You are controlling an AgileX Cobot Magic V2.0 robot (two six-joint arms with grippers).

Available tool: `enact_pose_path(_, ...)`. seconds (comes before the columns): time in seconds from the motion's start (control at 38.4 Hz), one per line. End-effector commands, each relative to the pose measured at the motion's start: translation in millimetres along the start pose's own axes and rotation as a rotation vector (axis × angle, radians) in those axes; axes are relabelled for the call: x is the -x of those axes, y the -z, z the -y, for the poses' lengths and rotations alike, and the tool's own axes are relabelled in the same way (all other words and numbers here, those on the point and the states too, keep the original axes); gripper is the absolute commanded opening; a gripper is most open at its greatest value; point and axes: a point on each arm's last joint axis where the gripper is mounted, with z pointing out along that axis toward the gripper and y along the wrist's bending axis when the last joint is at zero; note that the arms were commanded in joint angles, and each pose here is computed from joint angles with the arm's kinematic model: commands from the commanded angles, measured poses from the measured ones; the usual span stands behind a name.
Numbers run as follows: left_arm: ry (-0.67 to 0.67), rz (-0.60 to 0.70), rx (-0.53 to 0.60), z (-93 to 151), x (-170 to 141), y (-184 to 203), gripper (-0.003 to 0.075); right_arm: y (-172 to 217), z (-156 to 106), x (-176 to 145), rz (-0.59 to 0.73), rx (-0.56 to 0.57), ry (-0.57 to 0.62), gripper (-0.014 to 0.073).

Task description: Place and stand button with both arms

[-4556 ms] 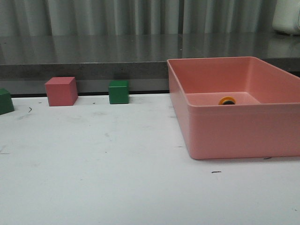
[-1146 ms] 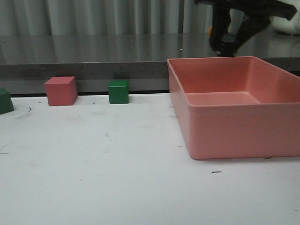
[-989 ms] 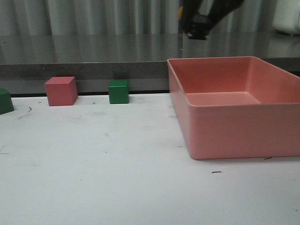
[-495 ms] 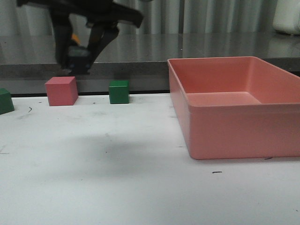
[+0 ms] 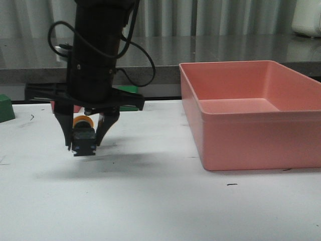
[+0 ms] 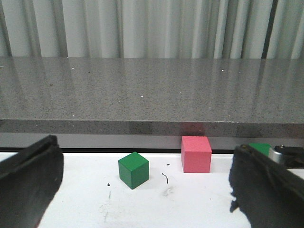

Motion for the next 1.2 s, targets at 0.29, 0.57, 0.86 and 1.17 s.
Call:
enact_pose_path(0.29,0.019,0.105,0.000,0,19,0,0.0680,26,-6,13,0.097,0.049,-0.048,0.0322)
enact_pose_path(0.57,0.019,0.105,0.000,0,19,0,0.0680,51,-11,15,0.139,0.079,-0.043,0.0483)
enact_pose_path(0.86,0.019,0.105,0.000,0,19,0,0.0680,151,-20,14,0.317,0.177,0.055,0.0459)
enact_pose_path(1.17,0.019,0.105,0.000,0,19,0,0.0680,225,-14,5,0.479,0.166,0.100,-0.0018)
